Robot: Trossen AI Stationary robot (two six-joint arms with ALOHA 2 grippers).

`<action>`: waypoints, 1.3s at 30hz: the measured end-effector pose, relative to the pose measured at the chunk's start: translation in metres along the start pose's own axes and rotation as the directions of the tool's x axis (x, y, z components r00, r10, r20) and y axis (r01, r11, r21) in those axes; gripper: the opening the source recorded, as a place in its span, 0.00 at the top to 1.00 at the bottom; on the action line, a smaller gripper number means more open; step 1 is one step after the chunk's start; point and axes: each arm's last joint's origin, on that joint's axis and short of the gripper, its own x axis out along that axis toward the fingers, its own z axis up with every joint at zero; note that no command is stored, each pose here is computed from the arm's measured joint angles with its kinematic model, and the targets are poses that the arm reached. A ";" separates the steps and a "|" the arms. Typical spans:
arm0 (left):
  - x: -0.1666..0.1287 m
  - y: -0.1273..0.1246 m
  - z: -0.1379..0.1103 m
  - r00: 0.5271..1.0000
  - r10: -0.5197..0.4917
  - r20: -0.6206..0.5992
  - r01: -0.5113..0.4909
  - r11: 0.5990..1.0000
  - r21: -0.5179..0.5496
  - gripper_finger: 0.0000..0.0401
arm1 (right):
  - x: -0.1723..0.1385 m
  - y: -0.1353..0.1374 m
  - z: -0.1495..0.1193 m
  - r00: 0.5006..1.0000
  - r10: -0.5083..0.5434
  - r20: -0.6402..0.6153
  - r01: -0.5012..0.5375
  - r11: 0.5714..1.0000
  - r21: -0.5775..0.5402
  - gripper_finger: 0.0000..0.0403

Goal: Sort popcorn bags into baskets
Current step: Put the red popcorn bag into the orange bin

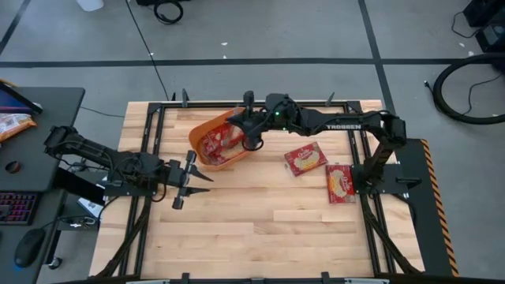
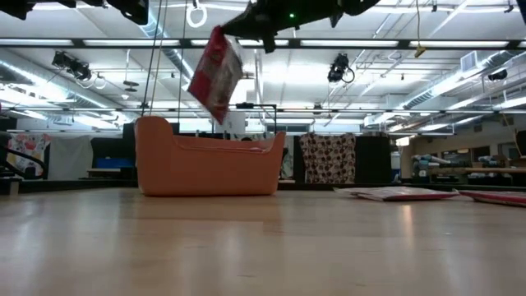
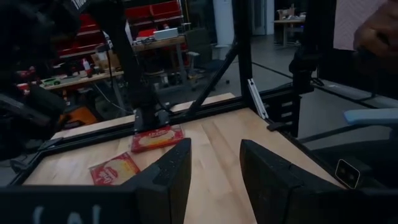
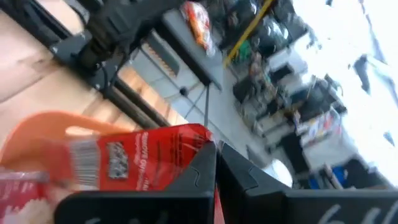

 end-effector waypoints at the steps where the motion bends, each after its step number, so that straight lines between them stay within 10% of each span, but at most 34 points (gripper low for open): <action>1: 0.000 0.000 0.000 1.000 0.000 -0.001 0.000 1.000 0.000 0.65 | 0.004 0.000 -0.001 0.999 -0.007 0.032 0.008 1.000 -0.024 0.98; 20: 0.000 0.000 -0.002 1.000 0.003 -0.017 -0.002 1.000 0.002 0.65 | 0.093 -0.002 -0.052 0.997 0.041 0.070 -0.036 0.997 -0.069 0.98; 28: 0.000 0.000 -0.005 0.999 -0.002 -0.049 0.002 1.000 0.005 0.65 | 0.072 0.001 -0.063 0.955 0.226 -0.194 -0.243 0.967 -0.069 0.98; 39: 0.000 0.000 -0.005 0.999 0.007 -0.048 -0.006 1.000 0.005 0.65 | 0.052 0.014 -0.085 0.757 0.303 -0.579 -0.400 0.916 -0.043 0.97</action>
